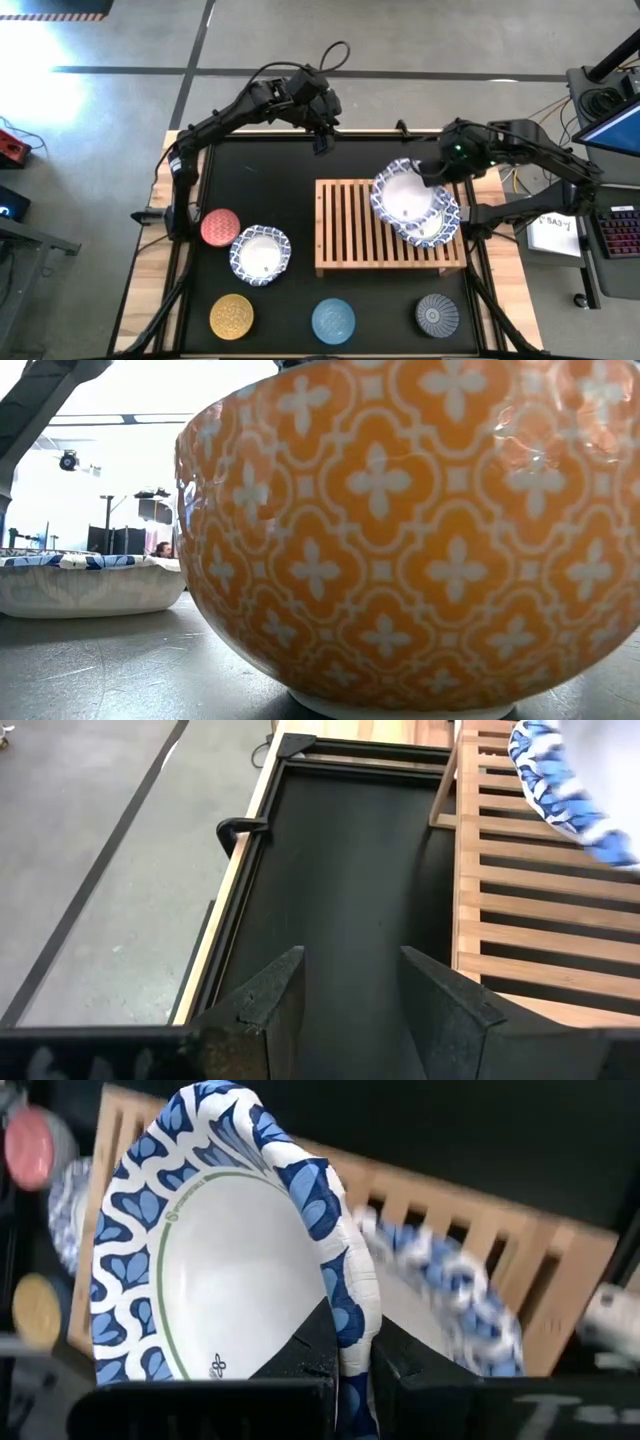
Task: Place and stack bowls onto a shelf
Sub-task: Stack the top big white and blue bowl on top of the big white and blue bowl
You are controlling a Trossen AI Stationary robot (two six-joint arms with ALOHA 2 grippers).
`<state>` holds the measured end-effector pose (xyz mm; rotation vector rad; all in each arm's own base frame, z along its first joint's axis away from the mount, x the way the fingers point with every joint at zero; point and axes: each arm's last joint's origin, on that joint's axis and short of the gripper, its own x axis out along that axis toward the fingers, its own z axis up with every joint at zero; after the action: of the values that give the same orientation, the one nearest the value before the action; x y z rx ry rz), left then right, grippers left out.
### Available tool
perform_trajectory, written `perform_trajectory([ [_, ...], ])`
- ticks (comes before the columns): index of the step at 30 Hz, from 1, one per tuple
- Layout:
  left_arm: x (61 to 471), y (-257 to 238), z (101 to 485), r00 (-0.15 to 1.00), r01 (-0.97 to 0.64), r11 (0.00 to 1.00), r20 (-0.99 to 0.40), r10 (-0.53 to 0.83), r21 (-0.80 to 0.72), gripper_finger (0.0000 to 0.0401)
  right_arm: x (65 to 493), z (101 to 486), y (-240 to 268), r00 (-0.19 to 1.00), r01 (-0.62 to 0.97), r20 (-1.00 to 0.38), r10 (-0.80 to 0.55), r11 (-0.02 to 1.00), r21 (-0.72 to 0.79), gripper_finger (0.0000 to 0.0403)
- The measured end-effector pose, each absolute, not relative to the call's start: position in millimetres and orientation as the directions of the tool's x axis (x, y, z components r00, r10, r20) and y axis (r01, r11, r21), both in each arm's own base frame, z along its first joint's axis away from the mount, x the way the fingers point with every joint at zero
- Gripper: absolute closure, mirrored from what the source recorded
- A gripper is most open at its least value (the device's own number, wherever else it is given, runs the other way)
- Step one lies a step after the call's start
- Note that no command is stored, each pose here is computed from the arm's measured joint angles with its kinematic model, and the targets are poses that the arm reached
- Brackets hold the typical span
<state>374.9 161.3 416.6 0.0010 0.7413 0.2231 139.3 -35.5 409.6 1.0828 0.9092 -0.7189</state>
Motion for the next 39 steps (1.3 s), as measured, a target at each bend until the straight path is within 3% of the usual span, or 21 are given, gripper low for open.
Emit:
perform_trajectory([
  [7,374.8,161.5,416.6,0.715,-0.219,0.974,-0.669,0.202,0.06,0.0259,125.2,412.0,-28.9,0.468,0.821,-0.883,0.036,0.351,0.45,0.0394],
  [27,375.0,162.6,417.4,0.71,-0.263,0.963,-0.664,0.236,0.062,0.0259,119.8,405.8,-28.3,0.451,0.72,-0.893,0.01,0.587,0.37,0.0394],
  [39,376.9,163.6,412.2,0.703,-0.265,0.962,-0.671,0.238,0.063,0.0259,111.2,397.9,-28.1,0.428,0.718,-0.902,-0.056,0.627,0.302,0.0394],
])
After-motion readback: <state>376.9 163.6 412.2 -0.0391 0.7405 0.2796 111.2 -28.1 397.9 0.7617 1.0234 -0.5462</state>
